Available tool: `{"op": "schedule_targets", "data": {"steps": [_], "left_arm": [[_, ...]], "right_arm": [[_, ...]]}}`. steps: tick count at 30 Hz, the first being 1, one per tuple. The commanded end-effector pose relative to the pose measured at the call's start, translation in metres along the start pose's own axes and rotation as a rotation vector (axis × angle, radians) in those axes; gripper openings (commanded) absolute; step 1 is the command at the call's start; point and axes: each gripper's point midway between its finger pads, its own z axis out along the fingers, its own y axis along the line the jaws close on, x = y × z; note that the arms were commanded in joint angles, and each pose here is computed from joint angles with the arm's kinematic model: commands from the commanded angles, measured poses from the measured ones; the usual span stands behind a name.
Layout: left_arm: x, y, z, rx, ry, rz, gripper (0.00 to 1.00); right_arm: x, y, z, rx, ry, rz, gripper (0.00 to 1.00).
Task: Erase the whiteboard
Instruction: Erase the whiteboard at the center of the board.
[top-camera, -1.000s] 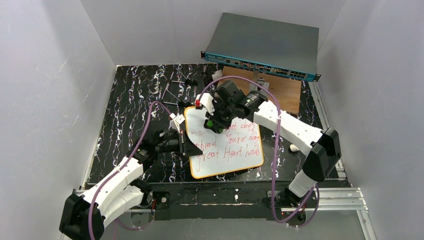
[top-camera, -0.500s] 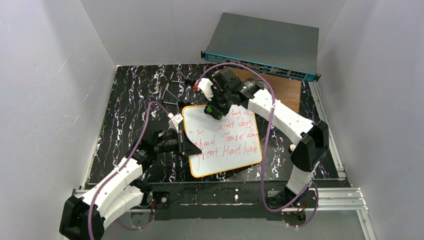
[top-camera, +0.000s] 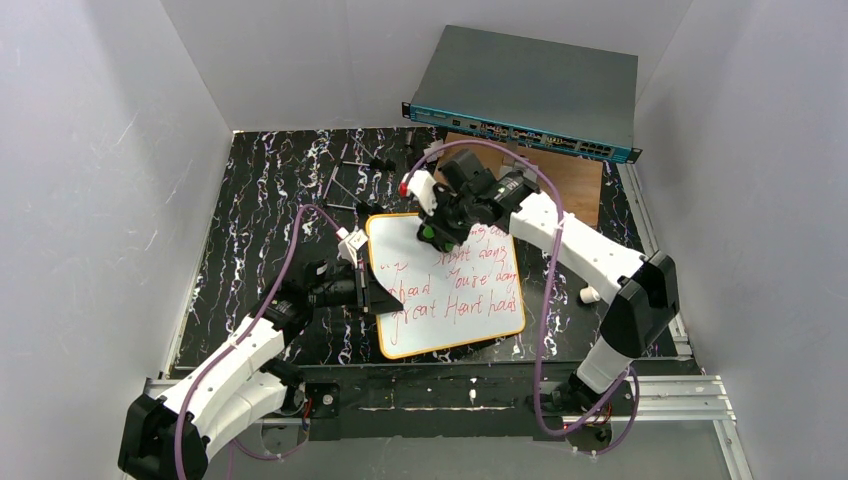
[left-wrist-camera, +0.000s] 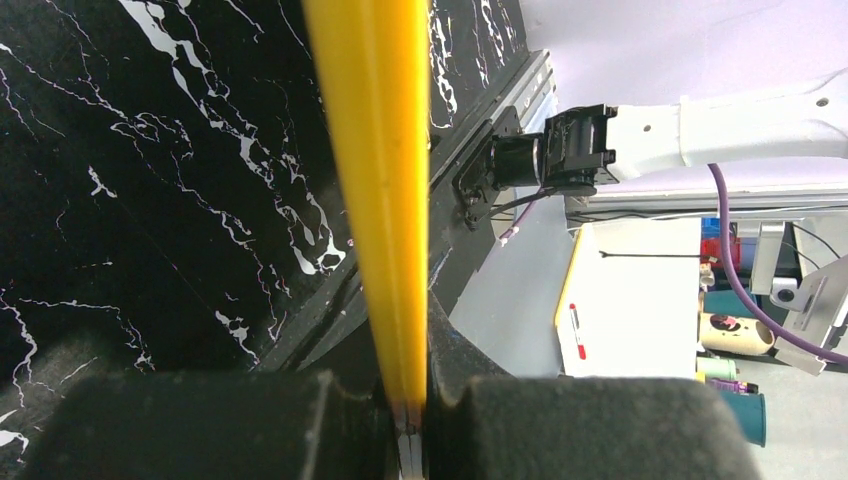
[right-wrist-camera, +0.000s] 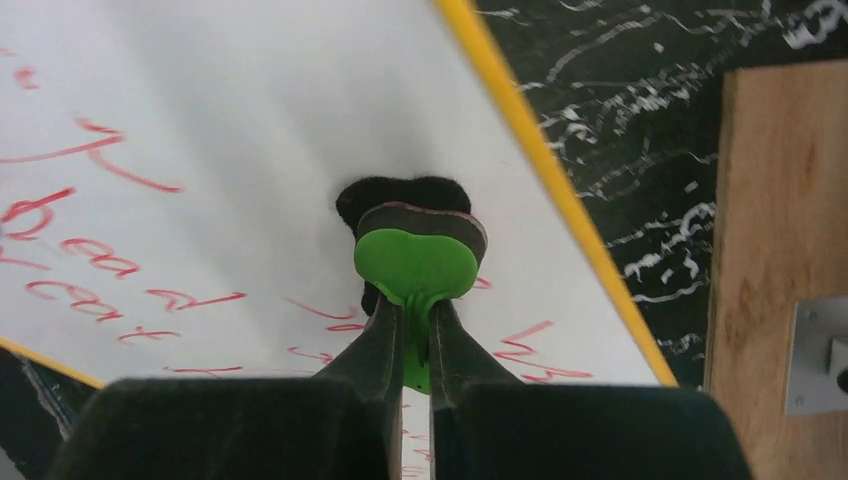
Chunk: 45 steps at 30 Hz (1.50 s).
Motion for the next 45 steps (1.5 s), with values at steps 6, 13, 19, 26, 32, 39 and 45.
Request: {"op": "schedule_targets", "data": {"steps": [6,13,19,26,32,39,45], "left_arm": [[-0.024,-0.056,-0.013,0.188,-0.067,0.288,0.0],[-0.023,-0.054,-0.011,0.189,-0.065,0.287,0.0],[-0.022,-0.057,-0.012,0.202,-0.061,0.285,0.0],[-0.023,-0.057,-0.012,0.204,-0.059,0.289,0.0],[-0.023,-0.057,-0.01,0.212,-0.054,0.284,0.0],[-0.022,-0.057,-0.009,0.217,-0.036,0.273,0.0],[-0.024,-0.057,-0.007,0.213,-0.034,0.272,0.0]], "right_arm": [[-0.031,-0.037,0.006,0.077,-0.028,0.055,0.01],[0.007,0.036,0.01,-0.156,0.008,-0.119,0.01],[-0.004,-0.066,0.001,0.195,-0.009,0.068,0.01],[0.02,0.055,-0.004,-0.265,-0.036,-0.118,0.01],[0.028,-0.013,0.001,0.018,-0.02,0.021,0.01],[-0.024,-0.049,-0.004,0.08,-0.068,0.087,0.01],[-0.011,0.058,0.002,-0.284,-0.042,-0.133,0.01]]}}
